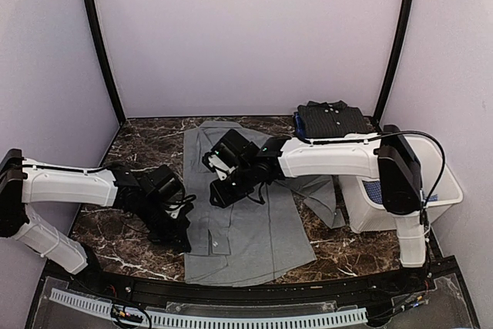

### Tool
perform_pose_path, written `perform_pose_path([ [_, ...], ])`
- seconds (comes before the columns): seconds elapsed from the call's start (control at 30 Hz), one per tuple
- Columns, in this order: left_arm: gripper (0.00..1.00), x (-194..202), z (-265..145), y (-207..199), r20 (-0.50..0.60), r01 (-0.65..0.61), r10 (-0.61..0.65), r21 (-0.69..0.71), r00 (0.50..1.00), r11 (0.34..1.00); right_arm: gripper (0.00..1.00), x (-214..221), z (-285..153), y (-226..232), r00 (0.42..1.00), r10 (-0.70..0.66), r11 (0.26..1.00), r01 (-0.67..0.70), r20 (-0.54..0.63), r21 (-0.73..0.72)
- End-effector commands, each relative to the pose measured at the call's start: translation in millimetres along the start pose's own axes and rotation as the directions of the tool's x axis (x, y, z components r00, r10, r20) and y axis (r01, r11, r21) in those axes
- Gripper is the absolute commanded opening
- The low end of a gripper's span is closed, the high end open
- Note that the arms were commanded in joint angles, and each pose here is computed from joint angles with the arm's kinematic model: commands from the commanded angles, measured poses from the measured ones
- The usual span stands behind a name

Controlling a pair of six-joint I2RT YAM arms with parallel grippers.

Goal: Fold and stack the long sleeve shirts
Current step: Adjust the sleeve of the 1/3-folded shirt, then move the 1/3-folded shirt to the center of the board.

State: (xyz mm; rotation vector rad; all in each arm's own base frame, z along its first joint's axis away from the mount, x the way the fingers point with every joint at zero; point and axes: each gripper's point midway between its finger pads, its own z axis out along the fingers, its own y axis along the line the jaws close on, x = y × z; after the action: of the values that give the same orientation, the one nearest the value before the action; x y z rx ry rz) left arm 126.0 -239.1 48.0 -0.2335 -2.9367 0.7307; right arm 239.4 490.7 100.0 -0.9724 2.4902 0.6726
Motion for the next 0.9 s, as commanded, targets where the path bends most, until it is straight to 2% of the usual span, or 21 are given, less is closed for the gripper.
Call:
perform_pose_path([
  [0.0,0.00,4.7,-6.8,-9.5,-0.019,-0.022,0.022,0.018,1.000,1.000,0.31,-10.2,11.2,6.5,1.000,0.000,1.000,0.001,0.029,-0.025],
  [0.5,0.01,12.4,-6.4,-8.2,-0.041,-0.025,0.025,0.009,0.999,1.000,0.29,21.7,48.2,-4.0,0.999,0.028,0.999,-0.029,-0.042,-0.041],
  [0.67,0.13,3.1,-12.1,-9.3,-0.008,-0.032,0.032,-0.023,0.999,0.999,0.29,40.7,56.8,-7.5,0.996,0.029,0.998,-0.033,-0.088,-0.044],
  [0.77,0.29,-14.1,-26.2,-14.6,0.063,-0.036,0.040,-0.061,0.997,0.997,0.29,47.3,57.1,-8.7,0.995,0.027,0.999,-0.031,-0.101,-0.042],
  [0.87,0.33,-37.1,-42.7,-11.6,0.159,-0.005,0.023,-0.113,0.987,0.994,0.29,43.7,49.3,-7.2,0.996,0.026,0.998,-0.030,-0.089,-0.047],
])
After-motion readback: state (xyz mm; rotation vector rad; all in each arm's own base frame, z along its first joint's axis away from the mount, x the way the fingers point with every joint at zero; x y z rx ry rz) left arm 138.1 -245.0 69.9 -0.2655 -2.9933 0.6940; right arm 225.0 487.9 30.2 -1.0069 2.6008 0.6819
